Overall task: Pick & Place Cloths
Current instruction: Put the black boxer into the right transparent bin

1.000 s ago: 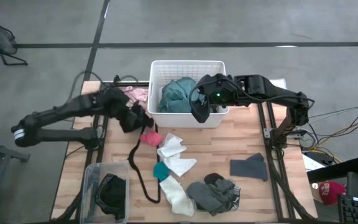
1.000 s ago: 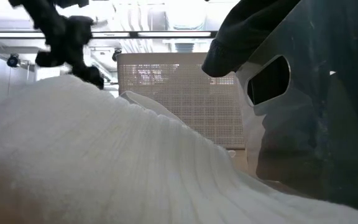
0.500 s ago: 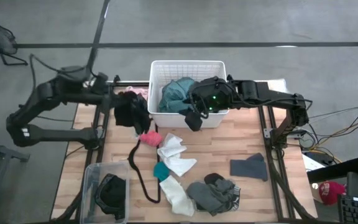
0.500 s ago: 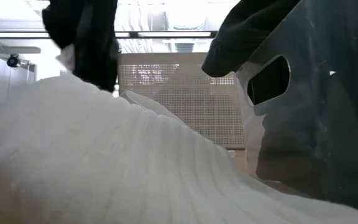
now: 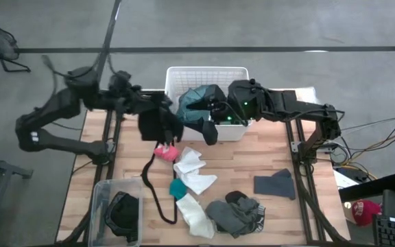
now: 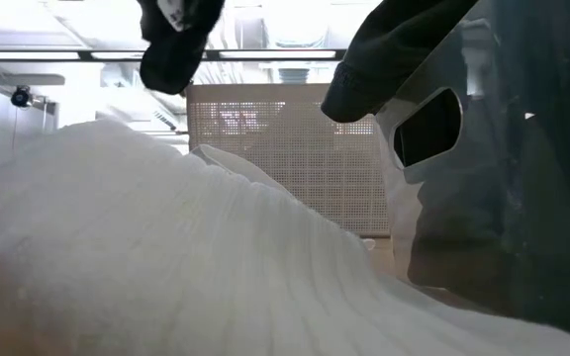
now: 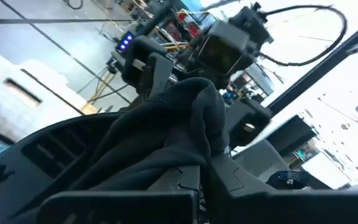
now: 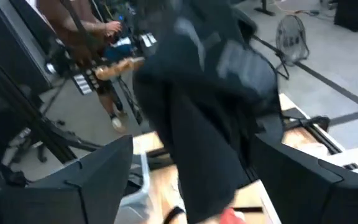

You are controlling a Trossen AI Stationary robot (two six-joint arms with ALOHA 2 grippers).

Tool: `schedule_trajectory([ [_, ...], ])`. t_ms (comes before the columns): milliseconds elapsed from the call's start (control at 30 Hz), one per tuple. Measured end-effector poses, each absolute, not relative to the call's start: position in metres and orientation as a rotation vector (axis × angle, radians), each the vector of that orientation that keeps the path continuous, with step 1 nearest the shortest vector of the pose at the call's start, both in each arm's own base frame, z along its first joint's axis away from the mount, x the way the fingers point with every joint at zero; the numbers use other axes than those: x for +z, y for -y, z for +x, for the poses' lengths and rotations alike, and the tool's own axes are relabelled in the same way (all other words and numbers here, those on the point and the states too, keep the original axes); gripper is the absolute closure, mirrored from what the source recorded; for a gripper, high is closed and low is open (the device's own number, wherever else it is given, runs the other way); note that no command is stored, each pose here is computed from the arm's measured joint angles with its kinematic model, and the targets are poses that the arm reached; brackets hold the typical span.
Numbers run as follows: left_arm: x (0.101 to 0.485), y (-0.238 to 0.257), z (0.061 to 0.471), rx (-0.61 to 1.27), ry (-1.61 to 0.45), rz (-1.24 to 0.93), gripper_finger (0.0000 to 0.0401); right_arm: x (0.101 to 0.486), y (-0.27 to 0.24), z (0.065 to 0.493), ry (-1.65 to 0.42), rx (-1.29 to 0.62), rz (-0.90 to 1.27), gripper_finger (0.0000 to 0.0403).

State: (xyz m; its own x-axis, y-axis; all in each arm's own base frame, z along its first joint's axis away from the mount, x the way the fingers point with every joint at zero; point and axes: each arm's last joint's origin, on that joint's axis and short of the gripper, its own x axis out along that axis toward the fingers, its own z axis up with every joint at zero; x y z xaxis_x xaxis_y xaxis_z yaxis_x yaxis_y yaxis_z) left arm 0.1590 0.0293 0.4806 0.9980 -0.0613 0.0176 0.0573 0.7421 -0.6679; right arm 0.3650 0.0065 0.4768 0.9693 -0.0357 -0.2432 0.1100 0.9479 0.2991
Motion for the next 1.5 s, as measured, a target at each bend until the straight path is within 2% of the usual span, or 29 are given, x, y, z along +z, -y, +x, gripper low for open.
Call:
schedule_trajectory([
  [300,0.483,-0.029,0.205,-0.154,0.091,-0.707,0.0399,0.476,-0.012,0.368,-0.224,-0.004,0.324,0.0067],
  [700,0.479,-0.032,0.245,-0.221,0.159,-0.740,0.0398,0.471,-0.024,0.371,-0.219,0.060,0.331,0.0130],
  [833,0.478,-0.028,0.255,-0.291,0.159,-0.777,0.0398,0.469,-0.025,0.372,-0.217,0.036,0.349,0.0166],
  [933,0.478,-0.022,0.259,-0.344,0.162,-0.778,0.0392,0.467,-0.024,0.373,-0.222,0.014,0.354,0.0207],
  [1033,0.481,-0.018,0.257,-0.378,0.173,-0.776,0.0377,0.467,-0.024,0.372,-0.225,-0.001,0.352,0.0268],
  [1167,0.483,-0.012,0.254,-0.407,0.170,-0.776,0.0359,0.465,-0.024,0.372,-0.247,-0.005,0.347,0.0373],
  [1300,0.485,-0.007,0.250,-0.462,0.152,-0.768,0.0352,0.468,-0.023,0.364,-0.282,-0.012,0.351,0.0390],
  [1500,0.481,-0.004,0.245,-0.497,0.064,-0.751,0.0354,0.481,-0.029,0.340,-0.334,-0.002,0.345,0.0393],
])
